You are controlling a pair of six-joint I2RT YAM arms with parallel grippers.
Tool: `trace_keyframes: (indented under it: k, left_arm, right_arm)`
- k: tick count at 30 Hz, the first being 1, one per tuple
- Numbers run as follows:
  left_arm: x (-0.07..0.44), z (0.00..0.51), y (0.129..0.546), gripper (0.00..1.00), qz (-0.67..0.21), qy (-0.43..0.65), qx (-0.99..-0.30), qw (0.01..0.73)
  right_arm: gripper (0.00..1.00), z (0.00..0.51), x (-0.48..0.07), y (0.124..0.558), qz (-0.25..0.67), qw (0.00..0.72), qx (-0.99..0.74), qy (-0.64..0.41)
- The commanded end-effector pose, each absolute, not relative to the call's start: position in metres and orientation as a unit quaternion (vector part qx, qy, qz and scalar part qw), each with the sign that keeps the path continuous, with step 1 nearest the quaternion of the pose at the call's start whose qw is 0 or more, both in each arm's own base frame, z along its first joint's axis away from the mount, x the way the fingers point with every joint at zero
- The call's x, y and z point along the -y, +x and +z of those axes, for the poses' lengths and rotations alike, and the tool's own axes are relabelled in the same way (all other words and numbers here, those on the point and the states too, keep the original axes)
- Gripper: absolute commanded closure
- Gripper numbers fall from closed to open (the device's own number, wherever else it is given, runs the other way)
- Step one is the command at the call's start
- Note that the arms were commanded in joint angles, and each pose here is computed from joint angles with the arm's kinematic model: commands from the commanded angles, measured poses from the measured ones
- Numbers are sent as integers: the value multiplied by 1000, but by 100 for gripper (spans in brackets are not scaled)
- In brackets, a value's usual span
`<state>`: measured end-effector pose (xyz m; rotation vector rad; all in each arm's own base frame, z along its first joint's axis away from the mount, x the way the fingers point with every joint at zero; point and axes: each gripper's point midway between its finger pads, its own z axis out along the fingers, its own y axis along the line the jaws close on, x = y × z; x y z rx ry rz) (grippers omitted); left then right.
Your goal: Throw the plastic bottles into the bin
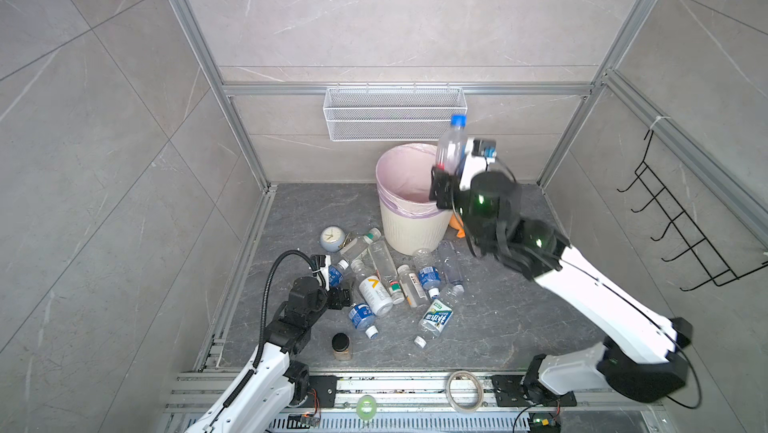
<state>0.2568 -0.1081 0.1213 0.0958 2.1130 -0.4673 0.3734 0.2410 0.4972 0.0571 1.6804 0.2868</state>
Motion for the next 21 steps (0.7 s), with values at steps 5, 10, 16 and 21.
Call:
trace_keyframes:
  k: [5,10,16,21]
  left_arm:
    - [106,142,260,7,-192,37,-841,505]
    - [106,143,259,6,-194,37,-839,507]
    - [103,144,260,1,-190,30,-840,508]
    - [103,151,257,0,-193,38,-831,521]
  right_arm:
    - [1,484,-254,409,109,614,-782,-10]
    - [1,489,-236,387,124,628,-768,-4]
    - [1,482,-213,361,124,626,-770,-7]
    - [1,452,-197,340,118,612,-782,-21]
